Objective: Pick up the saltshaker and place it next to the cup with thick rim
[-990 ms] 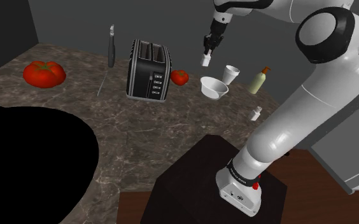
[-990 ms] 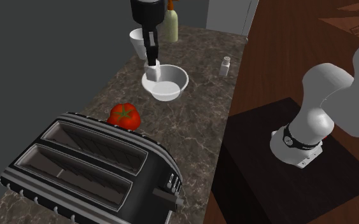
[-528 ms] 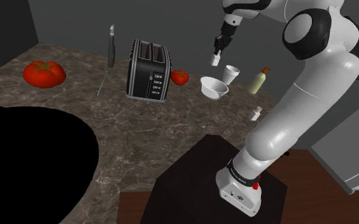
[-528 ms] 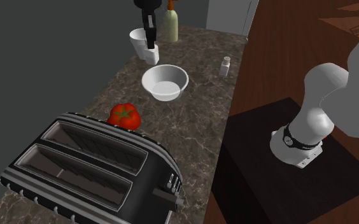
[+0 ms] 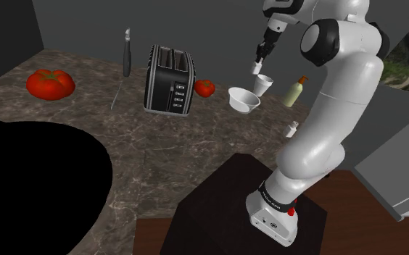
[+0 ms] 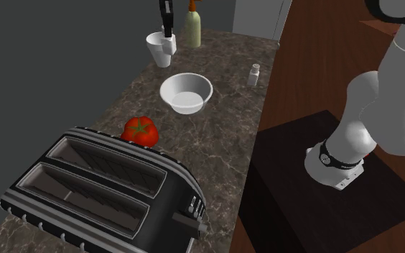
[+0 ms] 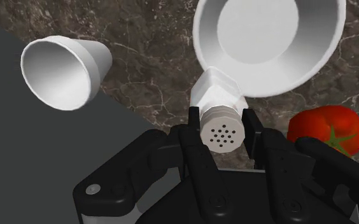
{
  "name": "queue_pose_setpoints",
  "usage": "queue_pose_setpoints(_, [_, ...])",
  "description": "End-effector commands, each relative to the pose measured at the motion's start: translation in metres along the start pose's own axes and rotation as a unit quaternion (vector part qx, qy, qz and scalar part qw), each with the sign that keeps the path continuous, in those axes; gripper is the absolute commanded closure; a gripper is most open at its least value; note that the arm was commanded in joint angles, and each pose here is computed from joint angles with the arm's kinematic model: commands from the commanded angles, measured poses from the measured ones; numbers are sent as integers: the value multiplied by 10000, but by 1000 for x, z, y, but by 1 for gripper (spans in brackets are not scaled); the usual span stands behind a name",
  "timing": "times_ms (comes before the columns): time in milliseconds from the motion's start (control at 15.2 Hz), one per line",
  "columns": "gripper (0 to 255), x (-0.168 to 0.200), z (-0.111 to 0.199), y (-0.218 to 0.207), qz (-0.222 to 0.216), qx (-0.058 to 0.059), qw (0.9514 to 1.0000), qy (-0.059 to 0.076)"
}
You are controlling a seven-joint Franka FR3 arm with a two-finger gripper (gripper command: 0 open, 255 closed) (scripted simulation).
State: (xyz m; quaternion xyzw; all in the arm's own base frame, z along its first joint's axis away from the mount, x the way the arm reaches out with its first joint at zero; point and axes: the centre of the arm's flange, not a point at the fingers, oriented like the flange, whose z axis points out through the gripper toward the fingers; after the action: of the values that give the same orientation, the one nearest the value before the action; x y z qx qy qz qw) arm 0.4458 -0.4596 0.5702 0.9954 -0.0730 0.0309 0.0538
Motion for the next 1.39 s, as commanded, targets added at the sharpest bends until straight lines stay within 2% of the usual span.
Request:
queue_pose_setpoints(0, [255, -1, 1, 26, -10, 1, 10000, 2])
queue_pose_setpoints(396, [255, -6, 9, 105, -10, 1, 10000, 2])
queue_pose_setpoints(1320, [255, -11, 82, 98, -10, 1, 10000, 2])
